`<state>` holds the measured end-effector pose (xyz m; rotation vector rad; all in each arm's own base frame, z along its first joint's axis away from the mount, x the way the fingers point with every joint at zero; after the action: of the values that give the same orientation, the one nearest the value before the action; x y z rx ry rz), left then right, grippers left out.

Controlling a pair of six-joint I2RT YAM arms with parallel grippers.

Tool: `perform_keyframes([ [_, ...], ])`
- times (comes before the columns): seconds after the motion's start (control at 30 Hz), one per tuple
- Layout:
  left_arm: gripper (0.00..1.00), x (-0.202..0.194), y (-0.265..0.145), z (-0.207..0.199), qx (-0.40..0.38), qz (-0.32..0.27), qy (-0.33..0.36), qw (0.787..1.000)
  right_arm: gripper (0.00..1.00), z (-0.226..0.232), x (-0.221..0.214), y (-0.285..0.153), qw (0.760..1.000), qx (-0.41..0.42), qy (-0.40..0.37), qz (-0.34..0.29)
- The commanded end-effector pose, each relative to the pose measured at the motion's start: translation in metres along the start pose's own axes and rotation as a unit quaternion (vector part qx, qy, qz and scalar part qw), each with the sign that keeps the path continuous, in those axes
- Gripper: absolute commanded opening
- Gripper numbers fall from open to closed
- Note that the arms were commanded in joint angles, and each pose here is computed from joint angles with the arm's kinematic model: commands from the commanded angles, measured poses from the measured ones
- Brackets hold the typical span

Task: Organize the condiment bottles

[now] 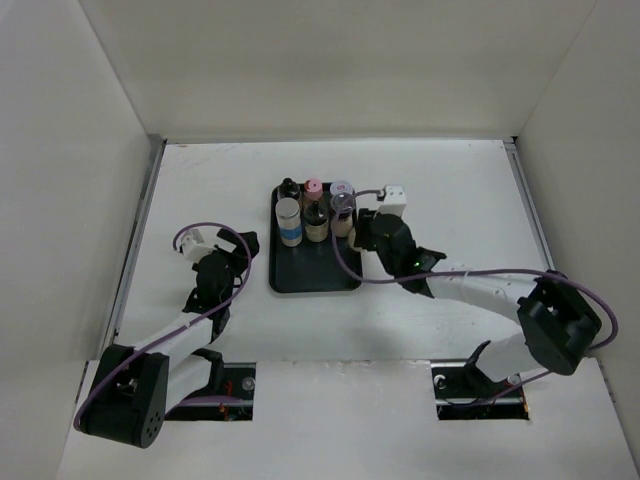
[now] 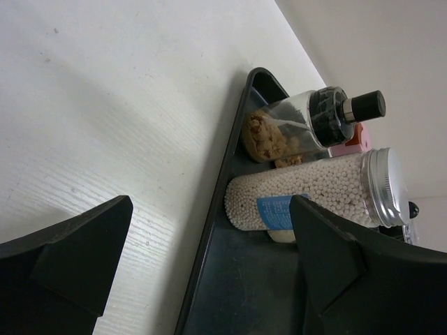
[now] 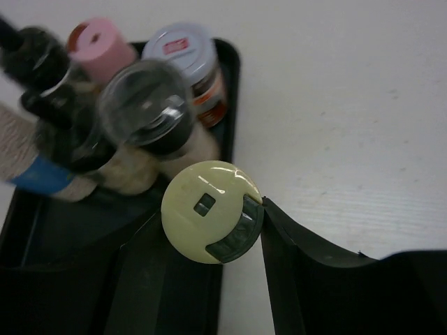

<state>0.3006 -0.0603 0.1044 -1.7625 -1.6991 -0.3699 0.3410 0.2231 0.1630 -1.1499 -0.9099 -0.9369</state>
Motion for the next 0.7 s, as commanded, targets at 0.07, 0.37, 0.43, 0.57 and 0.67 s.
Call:
perform_keyframes([
  [0.07,1.00,0.013,0.001,-0.012,-0.021,-0.022,-0.009,0.999,0.43,0.075,-0.002,-0.030,0.995,0.094,0.012,-0.010],
  [0.37,1.00,0.014,0.001,-0.009,-0.014,-0.023,-0.006,1.000,0.45,0.174,-0.020,-0.024,0.982,0.186,-0.032,-0.004],
  [0.43,1.00,0.013,0.002,-0.008,-0.009,-0.019,-0.005,1.000,0.45,0.189,-0.026,-0.021,0.981,0.192,-0.043,-0.005],
  [0.57,1.00,0.009,0.006,-0.006,-0.003,-0.010,-0.005,1.000,0.47,0.209,-0.037,-0.015,0.978,0.202,-0.057,0.002],
  [0.67,1.00,0.008,0.007,-0.004,0.003,-0.008,-0.005,1.000,0.53,0.220,-0.047,-0.012,0.975,0.210,-0.069,0.008],
])
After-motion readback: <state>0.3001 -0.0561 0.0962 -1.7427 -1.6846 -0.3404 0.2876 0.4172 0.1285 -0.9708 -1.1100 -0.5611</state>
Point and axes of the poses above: each gripper's point midway between its finger pads, its own y axis out along the fingers, its own z axis along the line the jaws close on, x = y × z, the point moved 2 cm from there along -y, back along the fingers
